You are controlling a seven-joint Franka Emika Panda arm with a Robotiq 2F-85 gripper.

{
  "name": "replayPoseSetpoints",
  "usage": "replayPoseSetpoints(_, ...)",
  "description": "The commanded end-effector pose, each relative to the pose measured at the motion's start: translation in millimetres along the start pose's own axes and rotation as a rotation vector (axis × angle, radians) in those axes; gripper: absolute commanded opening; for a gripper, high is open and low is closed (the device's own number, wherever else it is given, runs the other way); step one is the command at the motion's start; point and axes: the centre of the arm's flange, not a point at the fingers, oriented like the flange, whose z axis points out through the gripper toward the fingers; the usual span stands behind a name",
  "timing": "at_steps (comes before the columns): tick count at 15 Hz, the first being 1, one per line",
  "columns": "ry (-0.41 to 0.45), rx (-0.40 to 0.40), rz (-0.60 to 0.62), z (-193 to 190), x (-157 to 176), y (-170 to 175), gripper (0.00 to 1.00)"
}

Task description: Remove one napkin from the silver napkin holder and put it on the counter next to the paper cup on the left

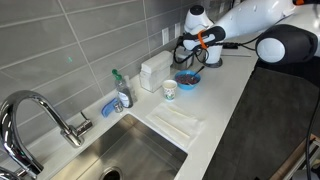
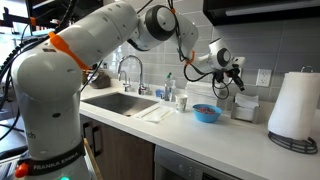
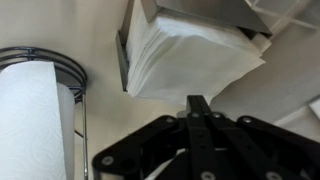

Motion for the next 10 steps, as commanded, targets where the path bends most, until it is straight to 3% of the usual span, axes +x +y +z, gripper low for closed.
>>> replayPoseSetpoints(1, -0.029, -0.091, 0.028, -14.3, 1.9, 8.6, 0.00)
replayPoseSetpoints(3, -0.042, -0.117, 0.041, -17.6, 6.1, 13.3, 0.00)
replayPoseSetpoints(6, -0.028, -0.079, 0.068, -15.9, 7.2, 12.6, 0.00)
replayPoseSetpoints(9, -0.037, -0.088, 0.101, -4.8, 6.2, 9.9, 0.00)
replayPoseSetpoints(10, -0.042, -0.086, 0.114, 0.1, 4.9, 9.3, 0.08)
